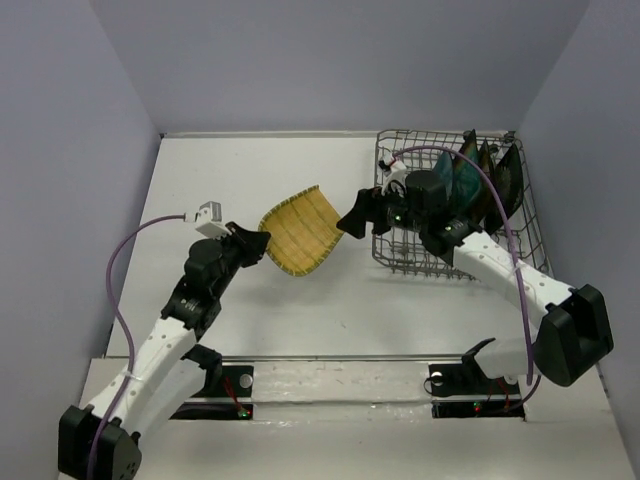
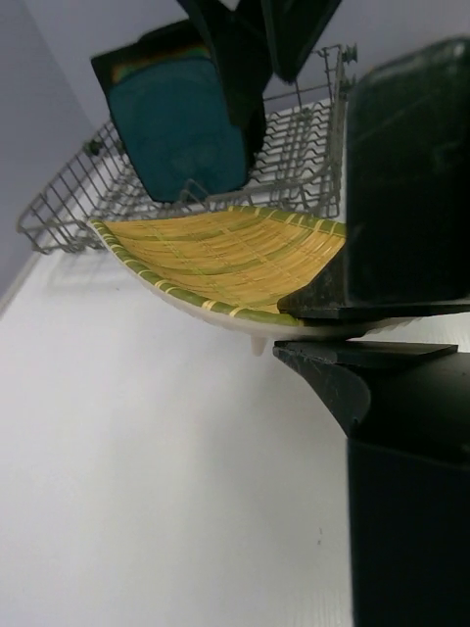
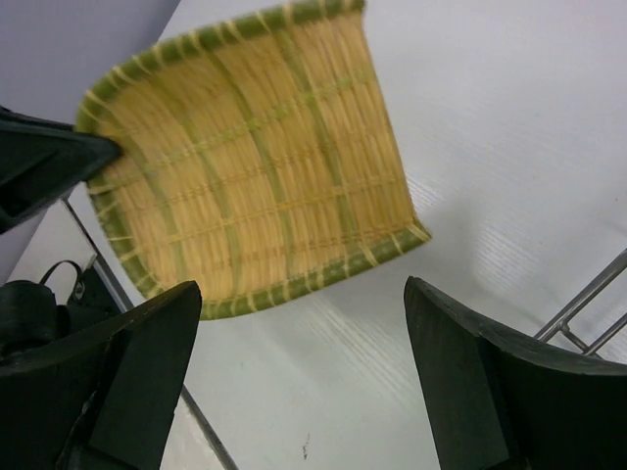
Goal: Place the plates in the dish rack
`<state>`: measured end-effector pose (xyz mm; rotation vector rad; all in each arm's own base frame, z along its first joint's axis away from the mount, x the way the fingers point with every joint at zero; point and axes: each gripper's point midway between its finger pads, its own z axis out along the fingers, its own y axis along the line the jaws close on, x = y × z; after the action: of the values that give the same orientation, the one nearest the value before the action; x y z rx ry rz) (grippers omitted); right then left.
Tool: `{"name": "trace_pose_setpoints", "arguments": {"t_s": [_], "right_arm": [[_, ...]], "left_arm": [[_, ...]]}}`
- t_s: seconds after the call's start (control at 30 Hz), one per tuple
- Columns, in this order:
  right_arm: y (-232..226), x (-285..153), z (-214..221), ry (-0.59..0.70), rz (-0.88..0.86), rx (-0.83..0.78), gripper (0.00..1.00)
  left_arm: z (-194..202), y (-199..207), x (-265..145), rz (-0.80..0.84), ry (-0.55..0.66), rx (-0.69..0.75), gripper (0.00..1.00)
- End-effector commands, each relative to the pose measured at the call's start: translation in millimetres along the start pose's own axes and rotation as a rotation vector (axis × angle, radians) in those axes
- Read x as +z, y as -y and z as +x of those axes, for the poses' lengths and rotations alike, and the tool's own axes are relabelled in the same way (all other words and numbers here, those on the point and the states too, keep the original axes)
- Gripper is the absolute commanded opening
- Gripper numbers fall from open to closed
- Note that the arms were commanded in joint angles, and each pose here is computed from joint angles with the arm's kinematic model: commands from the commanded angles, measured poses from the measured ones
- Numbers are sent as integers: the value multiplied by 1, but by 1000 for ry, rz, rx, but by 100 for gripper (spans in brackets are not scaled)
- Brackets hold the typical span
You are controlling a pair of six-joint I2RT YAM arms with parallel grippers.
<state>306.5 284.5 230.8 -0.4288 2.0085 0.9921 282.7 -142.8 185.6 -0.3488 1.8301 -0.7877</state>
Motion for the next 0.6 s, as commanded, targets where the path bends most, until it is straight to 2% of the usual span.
{"name": "trace_pose_setpoints", "arguments": {"t_s": [0.0,0.2,0.3,0.4,0.43,0.47,0.57], "right_arm": [[-7,4,-11,77,-31,22,90],[-1,6,-6,83,3,122,91],[-11,7,1,103,-77,194,91],[-38,1,-5,146,-239,197,91],[-39,2,5,123,-262,245,91],[-44,2,-2,159,-301,240,91],[-55,4,0,176,-383,282,87]], "left_arm": [[-64,49,-35,136,194,-21,6],[-72,76,-56,277,225,-50,6],[-75,89,-64,352,242,-68,6],[-70,92,-62,380,219,-91,6],[-71,98,-65,413,220,-96,6],[-71,102,-67,442,226,-114,6],[-71,107,-73,487,231,-135,6]]}}
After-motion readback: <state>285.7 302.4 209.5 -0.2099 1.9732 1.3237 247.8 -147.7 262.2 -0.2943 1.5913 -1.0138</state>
